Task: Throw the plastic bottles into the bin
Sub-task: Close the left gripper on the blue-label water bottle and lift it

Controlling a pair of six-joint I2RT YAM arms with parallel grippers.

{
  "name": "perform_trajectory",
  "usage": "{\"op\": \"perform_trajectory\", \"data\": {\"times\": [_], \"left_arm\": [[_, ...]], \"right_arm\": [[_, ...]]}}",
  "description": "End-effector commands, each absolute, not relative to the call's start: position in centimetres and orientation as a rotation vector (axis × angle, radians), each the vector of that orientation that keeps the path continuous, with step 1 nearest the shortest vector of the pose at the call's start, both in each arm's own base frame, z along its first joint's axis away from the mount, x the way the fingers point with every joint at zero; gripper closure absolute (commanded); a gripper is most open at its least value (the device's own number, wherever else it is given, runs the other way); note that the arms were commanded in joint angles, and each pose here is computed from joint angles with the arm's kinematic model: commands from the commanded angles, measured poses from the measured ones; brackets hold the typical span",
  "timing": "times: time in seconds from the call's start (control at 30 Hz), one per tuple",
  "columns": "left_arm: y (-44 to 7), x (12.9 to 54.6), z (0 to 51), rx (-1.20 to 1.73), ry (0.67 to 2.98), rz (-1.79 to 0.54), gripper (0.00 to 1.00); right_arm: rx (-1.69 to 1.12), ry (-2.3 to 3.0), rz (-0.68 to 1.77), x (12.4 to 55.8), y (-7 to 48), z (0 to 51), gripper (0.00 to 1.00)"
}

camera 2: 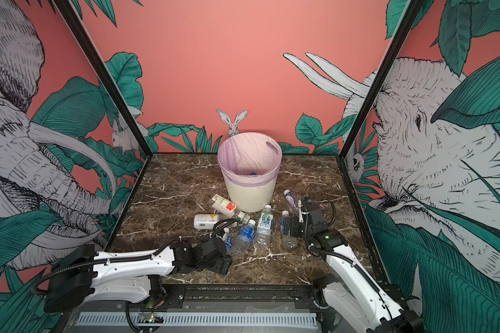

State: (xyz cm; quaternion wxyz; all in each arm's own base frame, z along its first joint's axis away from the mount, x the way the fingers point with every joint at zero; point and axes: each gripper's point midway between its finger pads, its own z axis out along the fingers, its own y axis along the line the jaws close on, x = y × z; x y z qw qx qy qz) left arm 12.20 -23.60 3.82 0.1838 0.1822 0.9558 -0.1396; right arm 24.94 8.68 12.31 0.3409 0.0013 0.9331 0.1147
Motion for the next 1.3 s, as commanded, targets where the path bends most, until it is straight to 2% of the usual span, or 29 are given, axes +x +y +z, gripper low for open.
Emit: {"op": "perform_trajectory", "data": {"times": [0.0,0.53,0.9,1.27], "left_arm": [[-24.1,13.2,4.4,0.501,2.667,-0.403,0.03],[-25.2,13.8,3.1,0.597,2.711,-0.310,0.09],[-24.8,13.7,2.7,0.591,2.717,-0.291,0.19],[-24.6,14.2,3.7,0.595,2.689,-0.264,0.35]], "right_arm": [[0.010,2.393,0.320,25.3,8.8,12.9,0.01],[0.018,2.392,0.314,25.1,8.6,12.9,0.01],[0.017,2.392,0.314,25.2,8.7,12.9,0.01],[0.013,2.389,0.304,25.2,8.5,13.1,0.01]]}}
